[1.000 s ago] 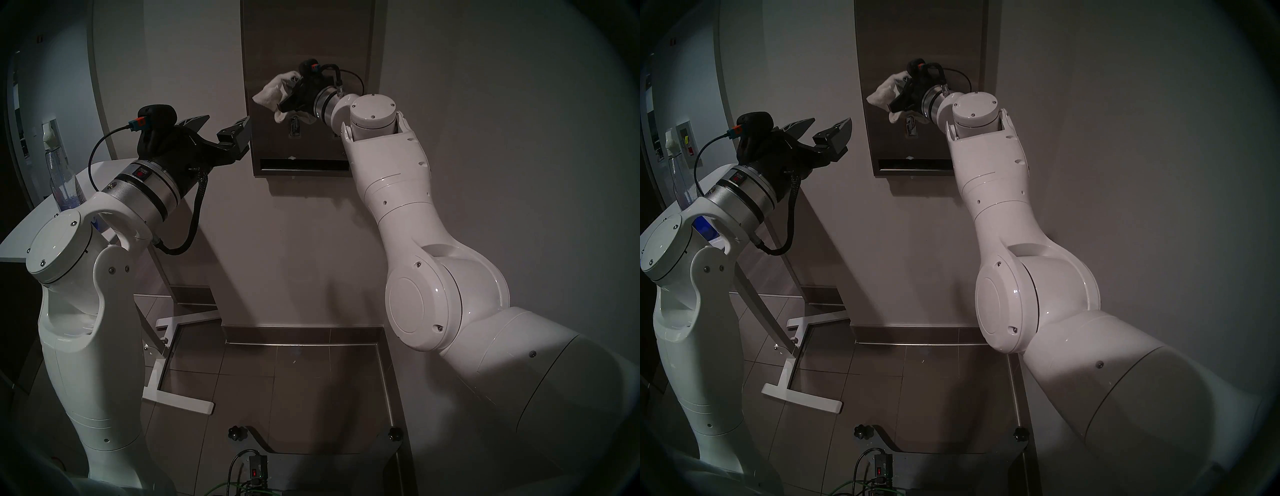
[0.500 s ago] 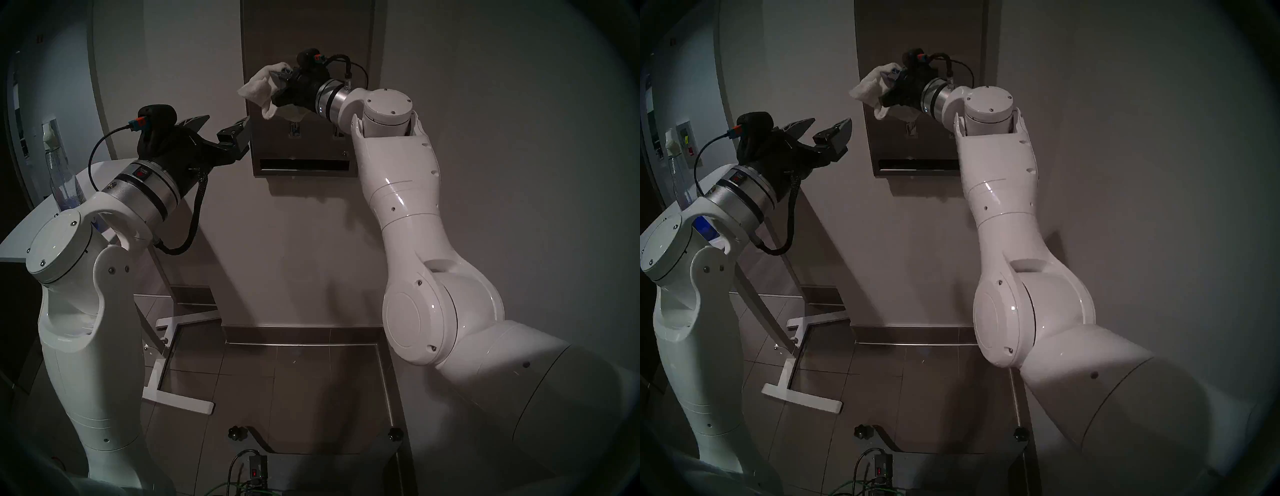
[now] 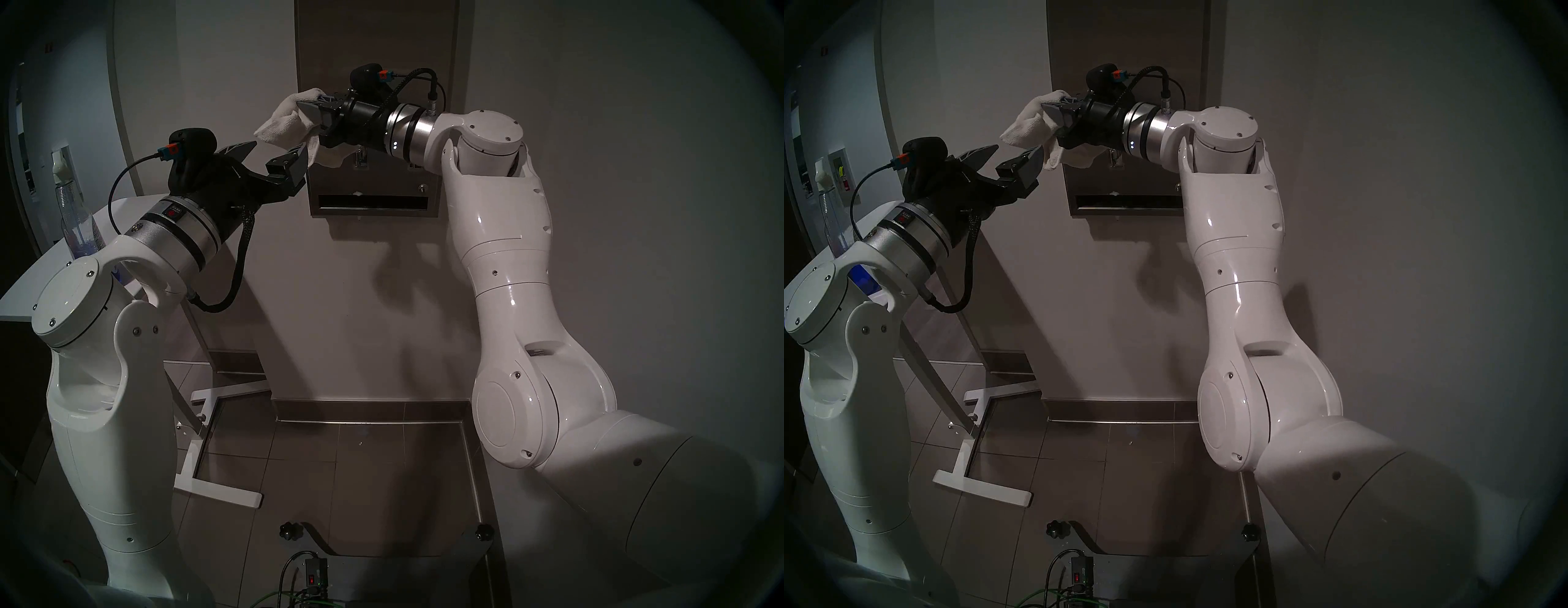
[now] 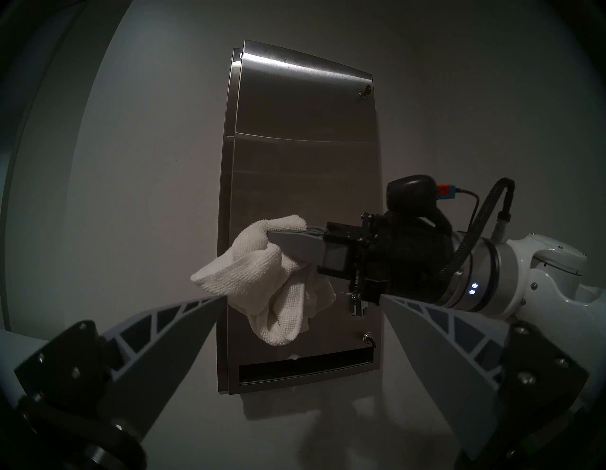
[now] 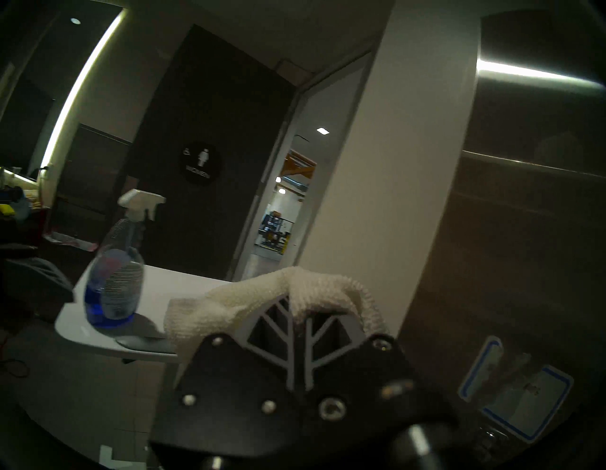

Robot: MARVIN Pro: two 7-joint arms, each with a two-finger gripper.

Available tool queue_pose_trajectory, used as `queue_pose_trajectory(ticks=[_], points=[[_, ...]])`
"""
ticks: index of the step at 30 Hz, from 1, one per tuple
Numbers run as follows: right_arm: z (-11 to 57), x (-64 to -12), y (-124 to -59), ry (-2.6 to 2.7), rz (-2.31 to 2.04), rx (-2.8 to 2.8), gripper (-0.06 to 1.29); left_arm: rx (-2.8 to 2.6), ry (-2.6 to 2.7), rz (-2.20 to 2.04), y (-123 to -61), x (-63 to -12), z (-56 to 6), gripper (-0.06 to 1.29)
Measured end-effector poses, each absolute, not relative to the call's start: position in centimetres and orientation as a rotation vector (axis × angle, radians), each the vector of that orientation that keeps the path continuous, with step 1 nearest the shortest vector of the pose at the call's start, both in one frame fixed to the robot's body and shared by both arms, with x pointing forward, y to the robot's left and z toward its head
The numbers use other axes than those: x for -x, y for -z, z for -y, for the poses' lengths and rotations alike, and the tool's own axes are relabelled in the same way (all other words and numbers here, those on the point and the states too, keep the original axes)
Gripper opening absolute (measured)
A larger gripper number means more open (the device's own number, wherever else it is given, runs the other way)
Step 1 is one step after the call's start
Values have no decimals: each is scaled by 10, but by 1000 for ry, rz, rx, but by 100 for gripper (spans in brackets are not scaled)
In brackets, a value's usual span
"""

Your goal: Pick up the cloth and wipe the surface

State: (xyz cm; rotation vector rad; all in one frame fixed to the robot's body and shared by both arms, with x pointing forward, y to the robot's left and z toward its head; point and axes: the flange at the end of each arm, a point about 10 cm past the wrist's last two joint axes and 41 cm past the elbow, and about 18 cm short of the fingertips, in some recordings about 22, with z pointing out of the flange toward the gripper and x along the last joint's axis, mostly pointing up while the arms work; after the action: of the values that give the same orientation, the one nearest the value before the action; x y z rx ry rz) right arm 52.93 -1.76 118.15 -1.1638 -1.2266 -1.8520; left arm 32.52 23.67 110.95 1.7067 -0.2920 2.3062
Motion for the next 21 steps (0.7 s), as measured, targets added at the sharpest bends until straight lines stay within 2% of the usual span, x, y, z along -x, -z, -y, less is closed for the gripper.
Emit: queue_pose_trajectory(ticks=[13, 21], points=[[39, -488, -1196, 1622, 1329, 1118, -4, -1706, -2306, 292, -1110, -325, -237, 126], [54, -482, -1200, 1651, 1220, 1259, -4, -1706, -2307, 291, -1110, -325, -237, 126]])
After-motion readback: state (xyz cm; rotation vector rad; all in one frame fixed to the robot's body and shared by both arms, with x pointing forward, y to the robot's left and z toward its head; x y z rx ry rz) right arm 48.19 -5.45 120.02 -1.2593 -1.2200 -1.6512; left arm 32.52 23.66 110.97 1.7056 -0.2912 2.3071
